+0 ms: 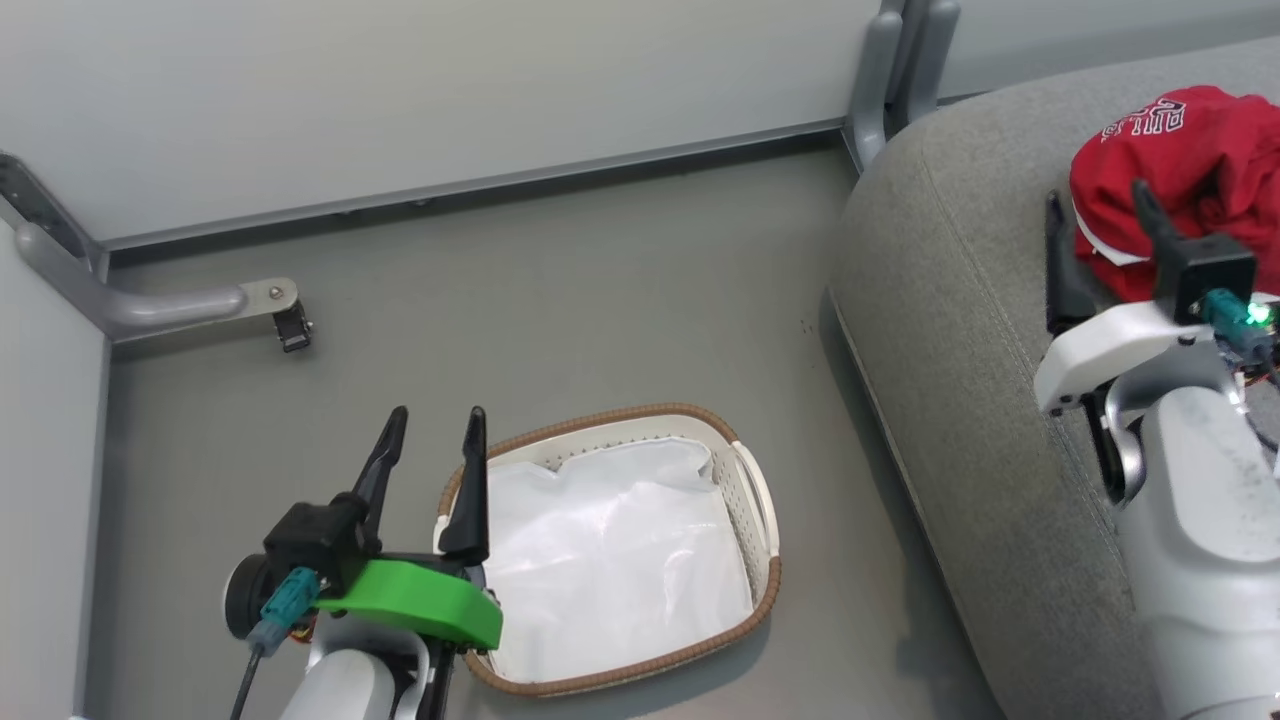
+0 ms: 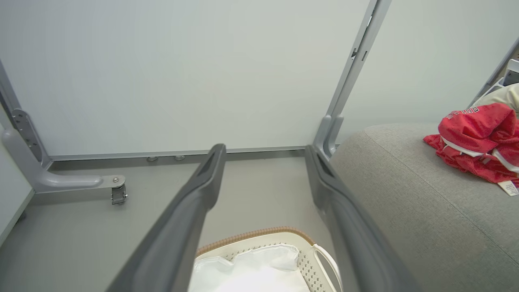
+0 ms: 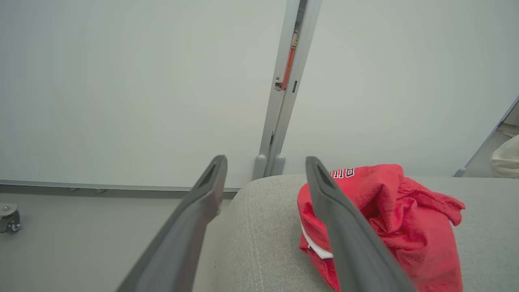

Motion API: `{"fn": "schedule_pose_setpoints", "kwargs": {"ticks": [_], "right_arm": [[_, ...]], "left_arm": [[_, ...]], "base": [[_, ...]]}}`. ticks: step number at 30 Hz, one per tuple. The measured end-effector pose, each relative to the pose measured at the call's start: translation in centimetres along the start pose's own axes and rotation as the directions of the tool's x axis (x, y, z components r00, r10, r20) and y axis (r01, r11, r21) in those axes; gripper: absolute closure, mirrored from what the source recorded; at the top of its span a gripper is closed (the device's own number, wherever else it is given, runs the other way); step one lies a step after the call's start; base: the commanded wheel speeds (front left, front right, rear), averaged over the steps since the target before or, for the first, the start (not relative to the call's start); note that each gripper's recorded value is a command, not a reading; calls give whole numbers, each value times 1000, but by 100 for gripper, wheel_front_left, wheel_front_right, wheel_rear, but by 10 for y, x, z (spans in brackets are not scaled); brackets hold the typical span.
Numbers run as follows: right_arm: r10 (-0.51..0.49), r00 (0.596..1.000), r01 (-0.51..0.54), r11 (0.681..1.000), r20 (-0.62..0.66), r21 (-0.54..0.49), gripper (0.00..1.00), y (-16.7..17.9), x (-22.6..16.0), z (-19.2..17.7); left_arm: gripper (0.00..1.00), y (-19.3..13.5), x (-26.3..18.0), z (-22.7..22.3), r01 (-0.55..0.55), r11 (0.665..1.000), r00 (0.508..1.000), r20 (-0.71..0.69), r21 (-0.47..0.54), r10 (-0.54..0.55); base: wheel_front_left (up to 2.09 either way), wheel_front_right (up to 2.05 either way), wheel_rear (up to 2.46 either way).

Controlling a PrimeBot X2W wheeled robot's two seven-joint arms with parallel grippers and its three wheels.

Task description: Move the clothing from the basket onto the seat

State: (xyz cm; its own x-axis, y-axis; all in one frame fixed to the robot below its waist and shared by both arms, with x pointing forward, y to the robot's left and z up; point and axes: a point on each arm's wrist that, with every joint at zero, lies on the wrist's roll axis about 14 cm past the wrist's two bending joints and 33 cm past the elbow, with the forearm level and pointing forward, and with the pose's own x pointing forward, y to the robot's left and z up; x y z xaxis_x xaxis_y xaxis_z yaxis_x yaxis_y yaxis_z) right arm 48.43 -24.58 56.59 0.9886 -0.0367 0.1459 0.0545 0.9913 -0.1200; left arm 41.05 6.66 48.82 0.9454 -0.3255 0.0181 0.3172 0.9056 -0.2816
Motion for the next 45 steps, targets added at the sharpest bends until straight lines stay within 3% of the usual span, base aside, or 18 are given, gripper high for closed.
{"fn": "schedule_pose_setpoints", "kwargs": {"ticks": [7, 15, 18, 27, 45], "right_arm": [[117, 993, -118, 988, 14, 101, 0, 63, -29, -3], [173, 985, -170, 963, 6, 210, 0, 93, -68, -15], [179, 984, -171, 950, -10, 260, 0, 97, -83, -21], [207, 978, -190, 942, -32, 276, 0, 106, -107, -29], [223, 974, -200, 934, -47, 297, 0, 112, -111, -34]], "left_arm": [[0, 43, -36, 15, -159, 987, 986, 47, 23, 158], [0, 74, -73, 17, -283, 959, 958, 65, 24, 281], [0, 77, -83, 13, -303, 953, 952, 57, 21, 301], [0, 77, -100, 3, -318, 948, 948, 34, 15, 317], [0, 77, -103, -1, -320, 947, 947, 25, 20, 319]], "base": [[0, 0, 0], [0, 0, 0], [0, 0, 0], [0, 0, 0], [0, 0, 0]]}}
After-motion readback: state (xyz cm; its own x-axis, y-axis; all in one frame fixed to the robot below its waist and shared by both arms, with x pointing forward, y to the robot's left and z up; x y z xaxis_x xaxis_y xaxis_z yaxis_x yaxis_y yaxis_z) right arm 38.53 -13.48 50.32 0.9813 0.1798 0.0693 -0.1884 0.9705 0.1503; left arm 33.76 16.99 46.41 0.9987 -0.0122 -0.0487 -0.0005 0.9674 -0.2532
